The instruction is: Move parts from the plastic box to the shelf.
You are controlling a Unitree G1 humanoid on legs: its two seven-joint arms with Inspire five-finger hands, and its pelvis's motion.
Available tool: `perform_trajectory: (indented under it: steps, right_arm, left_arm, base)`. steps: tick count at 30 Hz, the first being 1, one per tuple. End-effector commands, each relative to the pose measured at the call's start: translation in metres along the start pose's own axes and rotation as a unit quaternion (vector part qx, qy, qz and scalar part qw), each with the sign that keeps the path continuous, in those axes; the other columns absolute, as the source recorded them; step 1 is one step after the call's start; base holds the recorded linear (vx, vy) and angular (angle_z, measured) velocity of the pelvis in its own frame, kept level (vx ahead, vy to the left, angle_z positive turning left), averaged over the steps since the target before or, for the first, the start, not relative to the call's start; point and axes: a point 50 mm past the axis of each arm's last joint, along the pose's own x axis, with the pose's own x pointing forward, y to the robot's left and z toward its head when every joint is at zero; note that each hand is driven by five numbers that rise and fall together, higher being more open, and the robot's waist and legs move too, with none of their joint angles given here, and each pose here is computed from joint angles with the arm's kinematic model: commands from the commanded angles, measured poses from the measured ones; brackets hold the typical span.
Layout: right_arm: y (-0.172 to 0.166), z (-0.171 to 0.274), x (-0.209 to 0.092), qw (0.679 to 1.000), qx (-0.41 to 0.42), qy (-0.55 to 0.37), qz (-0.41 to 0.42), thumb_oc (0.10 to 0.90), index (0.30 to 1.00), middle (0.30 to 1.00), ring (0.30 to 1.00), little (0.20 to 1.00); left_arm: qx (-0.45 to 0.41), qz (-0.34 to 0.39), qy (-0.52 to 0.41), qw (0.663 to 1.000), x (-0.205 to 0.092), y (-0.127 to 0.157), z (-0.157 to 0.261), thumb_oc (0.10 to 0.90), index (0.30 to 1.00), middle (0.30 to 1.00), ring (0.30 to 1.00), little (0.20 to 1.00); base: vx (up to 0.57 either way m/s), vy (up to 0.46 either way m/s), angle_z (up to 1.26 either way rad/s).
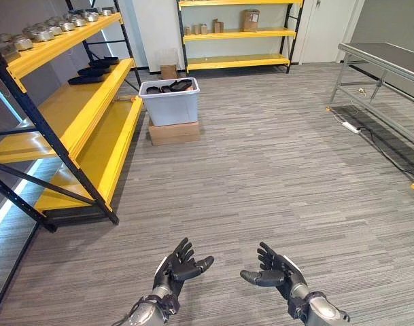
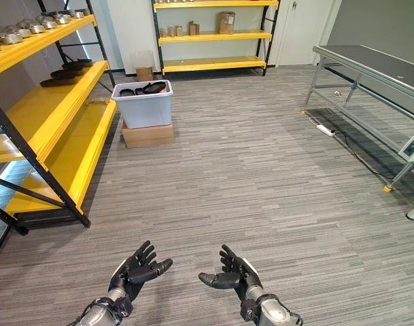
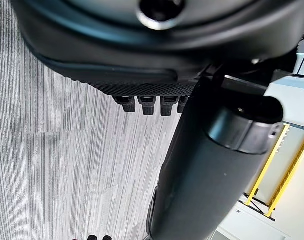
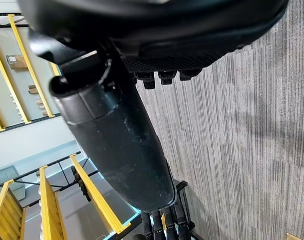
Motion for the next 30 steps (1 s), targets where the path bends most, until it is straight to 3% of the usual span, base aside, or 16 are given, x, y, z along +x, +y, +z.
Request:
perform_trajectory:
  steps: [1, 30]
  right_arm:
    - [0.0097, 0.0497, 0.0119, 0.993, -0.009, -0.112, 0.027, 0.9, 1.0, 1.0, 1.0, 1.0]
    - [0.0086, 0.0488, 0.0125, 0.994, -0.006, -0.11, 0.028, 0.9, 1.0, 1.0, 1.0, 1.0]
  left_arm:
    - [0.005, -0.052, -0.11, 0.993, 0.0147, -0.0195, 0.0501, 0.9, 1.0, 1.0, 1.0, 1.0]
    - [0.039, -0.047, -0.121, 0.991, 0.016, -0.0171, 0.0566, 0.9, 1.0, 1.0, 1.0, 1.0]
  base:
    - [0.0, 0.0, 0.0]
    - [0.0, 0.0, 0.0]
